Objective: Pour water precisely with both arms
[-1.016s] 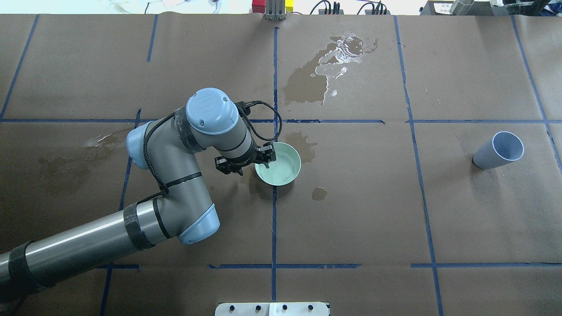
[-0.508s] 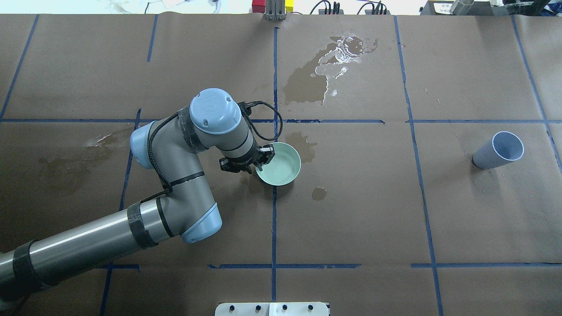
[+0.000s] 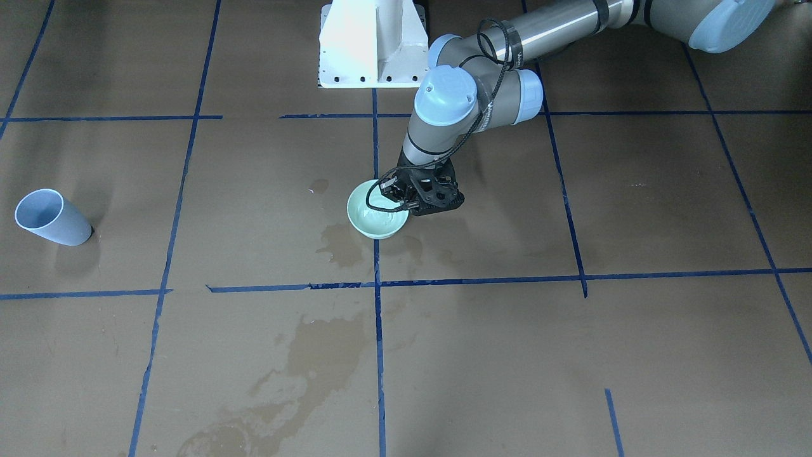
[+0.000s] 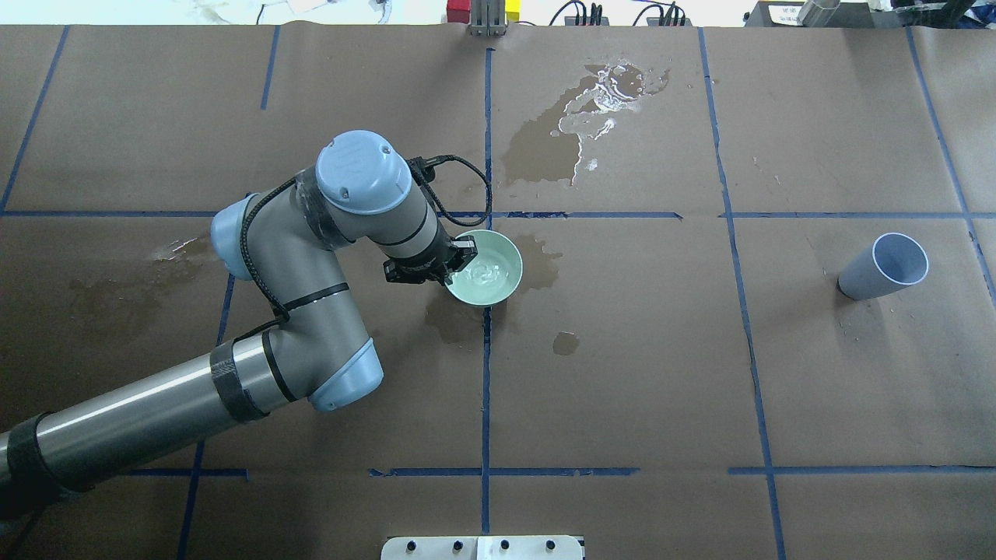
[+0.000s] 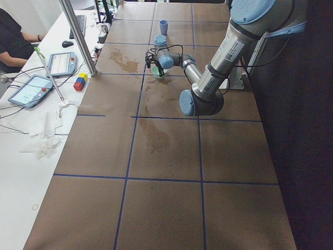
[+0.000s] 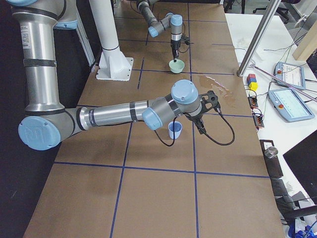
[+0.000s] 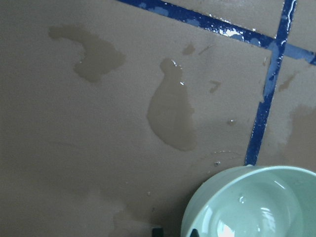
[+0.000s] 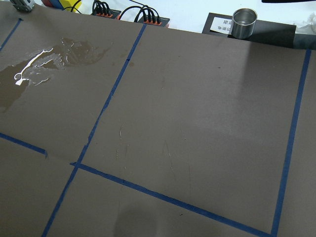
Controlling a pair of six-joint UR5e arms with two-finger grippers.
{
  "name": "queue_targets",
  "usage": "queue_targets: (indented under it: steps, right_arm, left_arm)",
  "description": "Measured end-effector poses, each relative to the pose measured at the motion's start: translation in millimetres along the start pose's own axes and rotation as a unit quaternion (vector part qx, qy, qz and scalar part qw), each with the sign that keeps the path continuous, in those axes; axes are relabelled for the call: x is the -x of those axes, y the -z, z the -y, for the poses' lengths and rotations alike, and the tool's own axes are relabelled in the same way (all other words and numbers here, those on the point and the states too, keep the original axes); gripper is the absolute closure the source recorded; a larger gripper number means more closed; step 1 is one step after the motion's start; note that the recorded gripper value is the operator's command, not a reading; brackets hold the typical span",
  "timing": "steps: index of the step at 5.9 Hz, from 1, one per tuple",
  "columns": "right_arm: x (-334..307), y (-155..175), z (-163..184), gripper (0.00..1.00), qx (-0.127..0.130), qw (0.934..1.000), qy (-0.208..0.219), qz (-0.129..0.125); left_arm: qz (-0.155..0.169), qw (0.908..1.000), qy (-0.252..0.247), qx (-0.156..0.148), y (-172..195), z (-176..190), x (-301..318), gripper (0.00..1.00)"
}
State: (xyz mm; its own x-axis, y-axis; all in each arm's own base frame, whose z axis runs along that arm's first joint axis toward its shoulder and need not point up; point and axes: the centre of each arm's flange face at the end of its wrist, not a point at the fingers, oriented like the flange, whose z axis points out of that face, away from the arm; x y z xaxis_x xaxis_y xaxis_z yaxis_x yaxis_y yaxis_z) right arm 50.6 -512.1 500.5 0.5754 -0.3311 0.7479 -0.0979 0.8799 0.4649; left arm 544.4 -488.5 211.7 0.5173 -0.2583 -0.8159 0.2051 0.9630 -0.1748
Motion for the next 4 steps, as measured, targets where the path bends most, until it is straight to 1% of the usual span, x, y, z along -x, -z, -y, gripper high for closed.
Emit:
queue_targets:
  steps: [1, 2, 3, 4]
  right_arm:
    - [2, -1, -1, 0.00, 0.002, 1.0000, 0.000, 0.001]
    - [4, -4, -1, 0.00, 0.010, 0.9999, -0.006, 0.001]
    - [7, -8, 0, 0.00, 0.026, 0.9994, -0.021, 0.001]
    - [9, -13, 0, 0.00, 0.045, 0.9982, -0.040, -0.002]
  left_arm:
    - [-0.010, 0.9999, -0.007, -0.006, 30, 31, 26, 1.00]
    - [-0.016, 0.9994, -0.031, -0.006, 58, 59, 65, 1.00]
    - [-0.021, 0.9983, -0.055, 0.000, 80, 82, 114, 1.00]
    - [-0.026, 0.9961, -0.083, 0.011, 95, 106, 181, 1.00]
